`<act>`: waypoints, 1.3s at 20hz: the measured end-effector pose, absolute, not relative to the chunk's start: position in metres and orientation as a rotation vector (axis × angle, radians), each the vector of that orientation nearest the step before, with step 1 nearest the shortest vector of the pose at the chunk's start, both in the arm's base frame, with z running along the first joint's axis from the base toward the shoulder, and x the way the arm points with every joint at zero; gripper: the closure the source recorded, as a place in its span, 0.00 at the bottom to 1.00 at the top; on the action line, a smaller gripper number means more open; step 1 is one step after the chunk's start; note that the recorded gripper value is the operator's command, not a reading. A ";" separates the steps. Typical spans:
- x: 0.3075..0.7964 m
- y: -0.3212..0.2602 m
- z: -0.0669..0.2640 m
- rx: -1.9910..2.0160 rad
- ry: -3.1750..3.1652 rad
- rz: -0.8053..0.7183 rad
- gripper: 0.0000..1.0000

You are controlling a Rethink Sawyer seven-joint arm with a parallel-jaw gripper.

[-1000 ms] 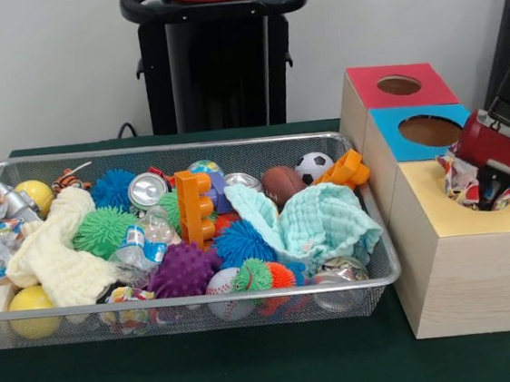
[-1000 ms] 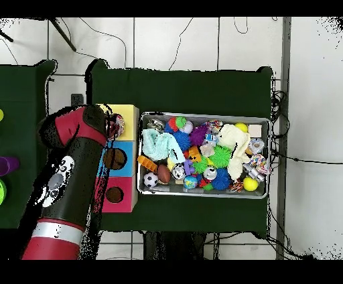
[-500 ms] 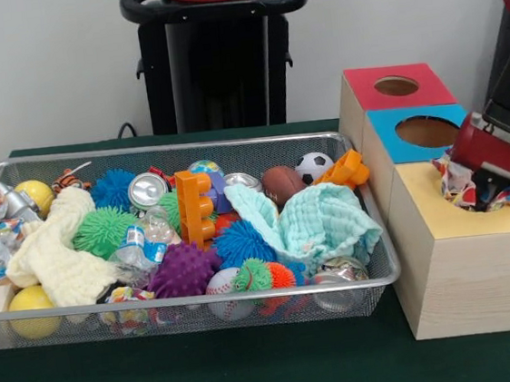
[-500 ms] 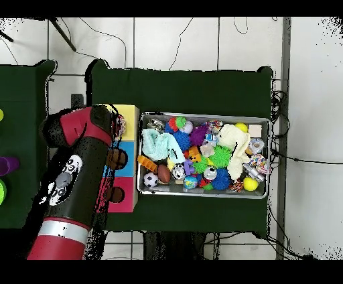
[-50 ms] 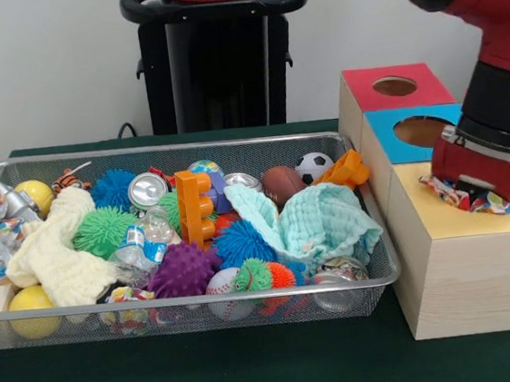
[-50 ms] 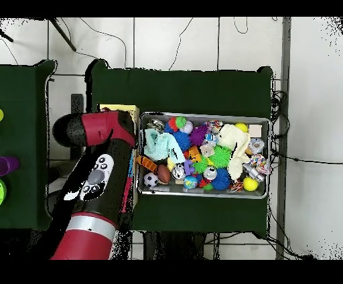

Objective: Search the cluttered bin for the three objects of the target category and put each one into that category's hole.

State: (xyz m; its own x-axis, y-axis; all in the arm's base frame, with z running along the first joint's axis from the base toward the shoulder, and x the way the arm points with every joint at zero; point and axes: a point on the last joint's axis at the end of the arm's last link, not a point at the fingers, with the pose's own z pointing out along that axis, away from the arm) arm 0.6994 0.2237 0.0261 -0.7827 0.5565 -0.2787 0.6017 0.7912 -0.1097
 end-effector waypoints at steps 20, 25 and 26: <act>0.693 0.212 0.109 1.116 2.877 -0.238 1.00; 0.693 0.208 0.135 1.155 2.903 -0.246 1.00; 0.693 0.207 0.139 1.159 2.904 -0.245 1.00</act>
